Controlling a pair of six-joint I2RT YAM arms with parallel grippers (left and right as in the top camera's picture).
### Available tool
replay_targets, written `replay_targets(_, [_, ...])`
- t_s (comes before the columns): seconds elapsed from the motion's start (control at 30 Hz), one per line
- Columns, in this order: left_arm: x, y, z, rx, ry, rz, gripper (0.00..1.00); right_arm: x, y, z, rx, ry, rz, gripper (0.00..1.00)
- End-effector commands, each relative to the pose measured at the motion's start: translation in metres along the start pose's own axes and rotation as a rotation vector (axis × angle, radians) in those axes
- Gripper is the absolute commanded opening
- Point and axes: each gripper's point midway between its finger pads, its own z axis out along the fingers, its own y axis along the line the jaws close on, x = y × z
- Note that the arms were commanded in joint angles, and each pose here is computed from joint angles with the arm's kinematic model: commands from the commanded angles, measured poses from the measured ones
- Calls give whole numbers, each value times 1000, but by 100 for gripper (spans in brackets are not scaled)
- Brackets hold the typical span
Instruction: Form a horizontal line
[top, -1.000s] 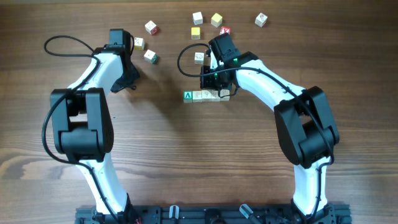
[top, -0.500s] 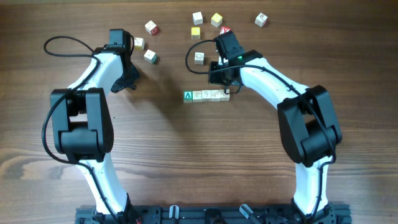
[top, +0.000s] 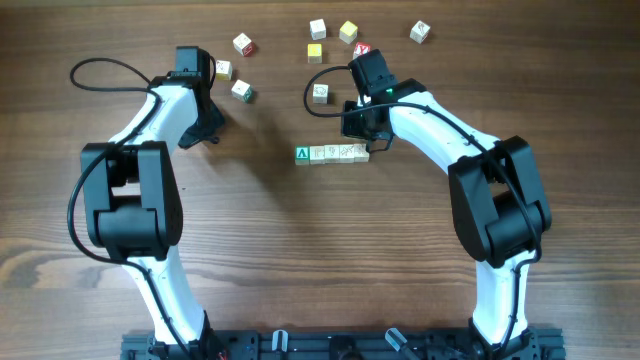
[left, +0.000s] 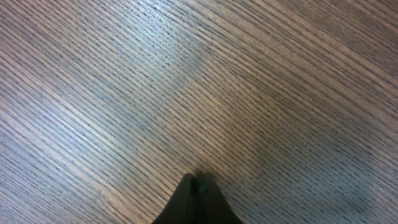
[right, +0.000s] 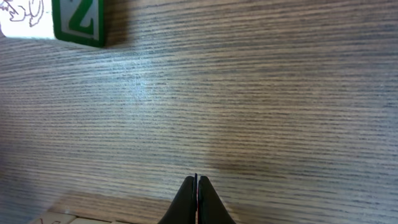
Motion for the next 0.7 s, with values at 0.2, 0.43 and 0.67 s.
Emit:
replay_targets(0.2, [1,2,5,-17,1,-18,4,13,-11,10,48,44,9,4])
replay_targets(0.43, [1,2,5,-17,1,-18,4,13,-11,10,48,46,9,4])
replay_targets(0.67, [1,2,5,-15,-2,-19,4,17,-13,10,55,58,10,4])
